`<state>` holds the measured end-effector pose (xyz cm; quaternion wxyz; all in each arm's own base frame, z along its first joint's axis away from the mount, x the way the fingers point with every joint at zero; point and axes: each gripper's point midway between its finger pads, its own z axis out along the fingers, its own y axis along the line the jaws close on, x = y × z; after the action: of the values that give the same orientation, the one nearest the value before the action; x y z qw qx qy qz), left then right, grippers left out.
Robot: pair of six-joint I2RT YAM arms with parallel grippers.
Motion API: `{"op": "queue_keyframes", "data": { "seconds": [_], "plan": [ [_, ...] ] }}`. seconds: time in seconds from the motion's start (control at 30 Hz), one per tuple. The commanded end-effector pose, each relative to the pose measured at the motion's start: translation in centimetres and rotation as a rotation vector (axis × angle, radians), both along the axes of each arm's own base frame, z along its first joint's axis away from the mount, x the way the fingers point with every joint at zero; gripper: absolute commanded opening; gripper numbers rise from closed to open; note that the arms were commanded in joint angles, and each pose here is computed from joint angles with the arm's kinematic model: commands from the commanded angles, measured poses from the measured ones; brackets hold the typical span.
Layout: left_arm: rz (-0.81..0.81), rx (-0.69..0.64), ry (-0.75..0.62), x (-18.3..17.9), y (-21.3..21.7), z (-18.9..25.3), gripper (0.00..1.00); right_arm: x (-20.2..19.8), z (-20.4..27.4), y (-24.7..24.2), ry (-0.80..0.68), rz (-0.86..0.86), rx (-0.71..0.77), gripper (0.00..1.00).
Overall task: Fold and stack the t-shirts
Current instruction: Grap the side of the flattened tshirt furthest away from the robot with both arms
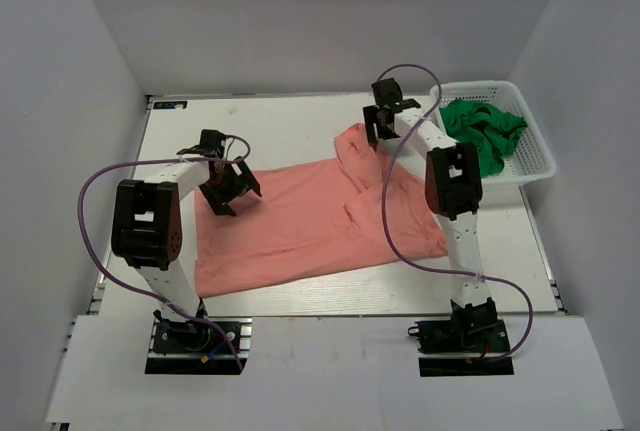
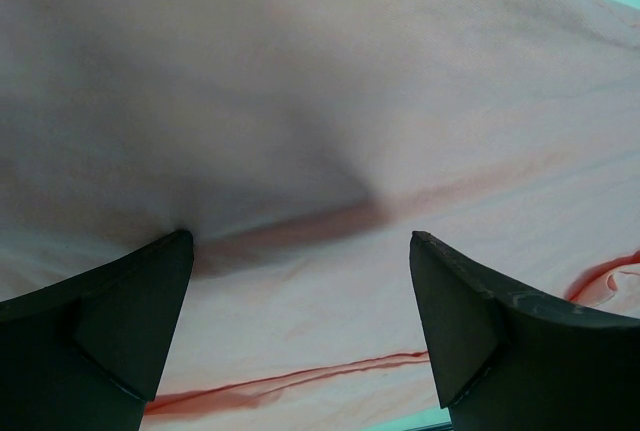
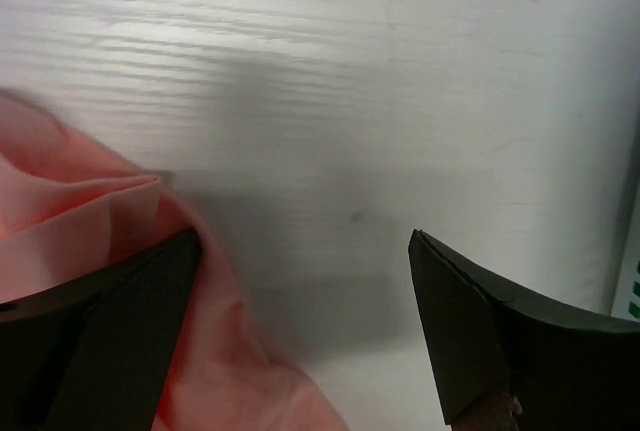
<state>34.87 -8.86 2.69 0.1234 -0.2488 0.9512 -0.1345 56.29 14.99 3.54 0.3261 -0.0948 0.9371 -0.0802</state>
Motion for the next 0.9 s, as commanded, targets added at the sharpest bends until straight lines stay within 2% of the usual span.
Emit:
{"op": "queue_keyframes", "data": {
  "seconds": [0.0,0.13,0.3,0.47,0.53,0.63,0.73,0.77,0.83,0.87],
  "plan": [
    [-0.004,0.057,0.092,-2.1,0.9,-2.8,1.00,1.1,0.2,-4.5,0.003,-0.116,0.010,0.90],
    [-0.002,0.067,0.101,-2.3,1.0,-2.9,1.00,1.5,1.5,-4.1,-0.007,-0.066,0.117,0.90],
    [-0.002,0.066,0.090,-2.1,1.0,-2.9,1.00,2.4,3.8,-2.5,-0.054,0.051,0.156,0.90],
    [-0.003,0.051,0.038,-0.3,0.7,-1.7,1.00,1.7,7.3,2.4,-0.092,0.285,0.307,0.90],
    [-0.011,0.051,0.007,0.7,0.6,-0.9,1.00,1.1,8.9,3.5,-0.111,0.316,0.329,0.90],
    [-0.085,0.043,-0.178,4.3,-0.7,3.7,1.00,0.3,10.5,3.4,-0.121,0.272,0.355,0.90],
    [-0.185,0.058,-0.327,8.0,-2.6,8.1,1.00,-1.0,11.2,2.2,-0.121,0.164,0.387,0.90],
    [-0.235,0.058,-0.411,10.0,-4.4,10.8,1.00,-1.9,12.3,1.3,-0.135,0.107,0.401,0.90],
    [-0.289,0.059,-0.433,11.5,-6.4,11.7,1.00,-3.5,10.9,0.8,-0.101,0.072,0.400,0.90],
    [-0.318,0.058,-0.466,13.9,-8.1,12.5,1.00,-4.5,9.4,0.1,-0.072,-0.001,0.406,0.90]
  ]
}}
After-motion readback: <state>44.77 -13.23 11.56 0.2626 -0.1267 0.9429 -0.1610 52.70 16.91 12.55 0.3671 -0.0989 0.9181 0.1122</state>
